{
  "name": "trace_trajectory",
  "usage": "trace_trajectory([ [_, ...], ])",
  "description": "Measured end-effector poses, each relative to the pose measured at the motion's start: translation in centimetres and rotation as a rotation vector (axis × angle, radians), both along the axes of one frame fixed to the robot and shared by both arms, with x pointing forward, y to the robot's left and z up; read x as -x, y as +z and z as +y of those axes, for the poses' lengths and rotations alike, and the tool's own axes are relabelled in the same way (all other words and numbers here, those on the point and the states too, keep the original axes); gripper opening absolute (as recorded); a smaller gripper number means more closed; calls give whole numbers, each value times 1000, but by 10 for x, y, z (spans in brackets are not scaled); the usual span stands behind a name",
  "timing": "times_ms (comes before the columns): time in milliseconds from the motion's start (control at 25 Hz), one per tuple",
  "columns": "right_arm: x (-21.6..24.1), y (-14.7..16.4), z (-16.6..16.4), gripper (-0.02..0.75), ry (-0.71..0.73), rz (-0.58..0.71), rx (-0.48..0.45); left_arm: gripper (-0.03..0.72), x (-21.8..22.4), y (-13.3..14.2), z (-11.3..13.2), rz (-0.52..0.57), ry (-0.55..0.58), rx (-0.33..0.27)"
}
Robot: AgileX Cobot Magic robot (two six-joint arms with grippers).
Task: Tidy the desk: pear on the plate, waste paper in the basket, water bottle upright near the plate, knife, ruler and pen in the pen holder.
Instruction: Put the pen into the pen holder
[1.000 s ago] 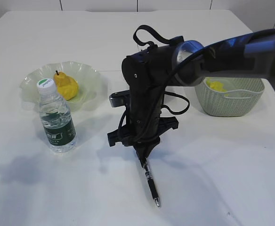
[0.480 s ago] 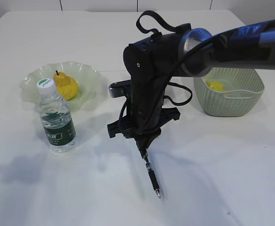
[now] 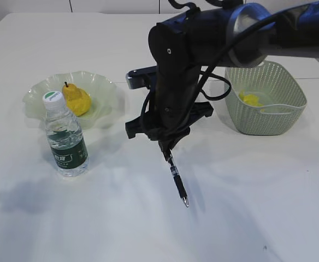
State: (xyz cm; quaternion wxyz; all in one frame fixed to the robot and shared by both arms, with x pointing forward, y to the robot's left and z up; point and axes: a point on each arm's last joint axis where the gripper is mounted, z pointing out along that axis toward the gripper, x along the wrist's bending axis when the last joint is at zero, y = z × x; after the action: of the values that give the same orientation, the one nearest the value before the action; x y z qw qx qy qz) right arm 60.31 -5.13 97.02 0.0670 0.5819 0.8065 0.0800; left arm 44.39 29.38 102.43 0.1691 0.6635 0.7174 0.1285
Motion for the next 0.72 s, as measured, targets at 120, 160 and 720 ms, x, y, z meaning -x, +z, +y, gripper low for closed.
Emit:
trace_trajectory([
  [120,-1,13,-3,51,7,-47,-3,465,0,0,0,0,0,0],
  [160,0,18,-4,51,9,-60,-7,465,0,0,0,0,0,0],
  [720,-18,59,-22,50,-8,-227,3,465,0,0,0,0,0,0],
])
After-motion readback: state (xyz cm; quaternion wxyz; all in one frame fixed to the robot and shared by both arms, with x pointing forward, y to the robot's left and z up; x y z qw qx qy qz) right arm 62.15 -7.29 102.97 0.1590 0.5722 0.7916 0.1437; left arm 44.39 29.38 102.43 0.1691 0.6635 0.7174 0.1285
